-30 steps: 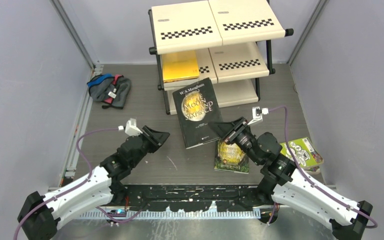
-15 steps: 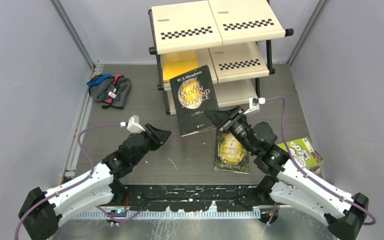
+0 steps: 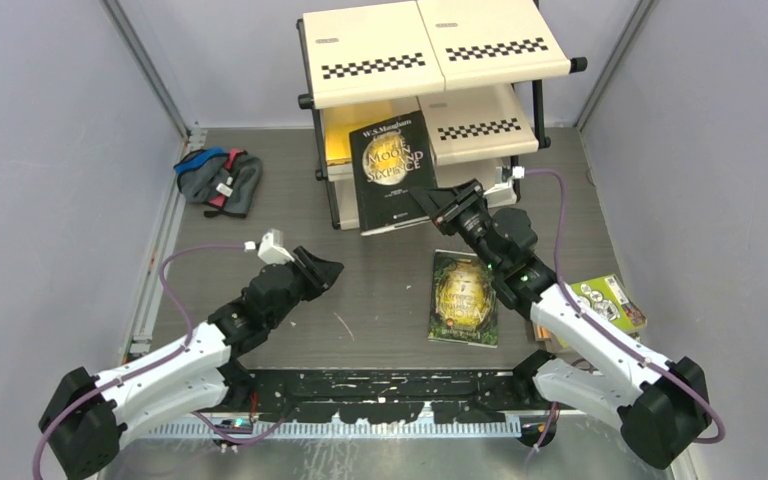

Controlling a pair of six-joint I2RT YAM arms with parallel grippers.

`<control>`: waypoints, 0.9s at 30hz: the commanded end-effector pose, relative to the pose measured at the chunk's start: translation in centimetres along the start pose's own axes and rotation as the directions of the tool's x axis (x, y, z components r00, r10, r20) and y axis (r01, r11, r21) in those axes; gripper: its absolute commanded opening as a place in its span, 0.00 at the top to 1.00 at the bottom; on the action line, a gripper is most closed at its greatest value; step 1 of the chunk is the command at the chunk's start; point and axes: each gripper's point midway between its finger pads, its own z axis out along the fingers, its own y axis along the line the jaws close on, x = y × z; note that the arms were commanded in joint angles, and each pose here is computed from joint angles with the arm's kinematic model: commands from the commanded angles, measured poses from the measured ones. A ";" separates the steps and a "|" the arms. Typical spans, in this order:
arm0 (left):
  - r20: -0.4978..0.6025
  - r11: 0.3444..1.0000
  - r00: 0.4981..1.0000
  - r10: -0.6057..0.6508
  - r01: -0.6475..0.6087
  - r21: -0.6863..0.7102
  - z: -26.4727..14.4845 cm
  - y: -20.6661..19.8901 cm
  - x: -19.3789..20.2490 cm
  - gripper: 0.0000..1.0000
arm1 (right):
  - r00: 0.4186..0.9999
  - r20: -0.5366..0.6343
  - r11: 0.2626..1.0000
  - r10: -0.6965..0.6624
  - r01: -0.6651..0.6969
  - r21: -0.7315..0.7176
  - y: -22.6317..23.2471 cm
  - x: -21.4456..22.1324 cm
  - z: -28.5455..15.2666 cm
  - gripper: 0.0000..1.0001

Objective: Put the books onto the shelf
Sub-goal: Place the book on the shelf.

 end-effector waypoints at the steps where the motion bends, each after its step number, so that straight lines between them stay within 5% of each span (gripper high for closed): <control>1: 0.059 0.997 0.998 -0.010 0.005 0.071 0.2 -2.8 -2.0 0.58 | 0.993 0.070 0.933 0.094 -0.064 -0.353 10.9 -4.4 -0.6 0.99; 27: 0.079 0.999 0.997 -0.001 -0.003 0.049 0.8 -2.6 -2.7 0.58 | 0.978 0.005 0.920 0.210 -0.196 -0.339 8.5 -7.0 13.0 0.99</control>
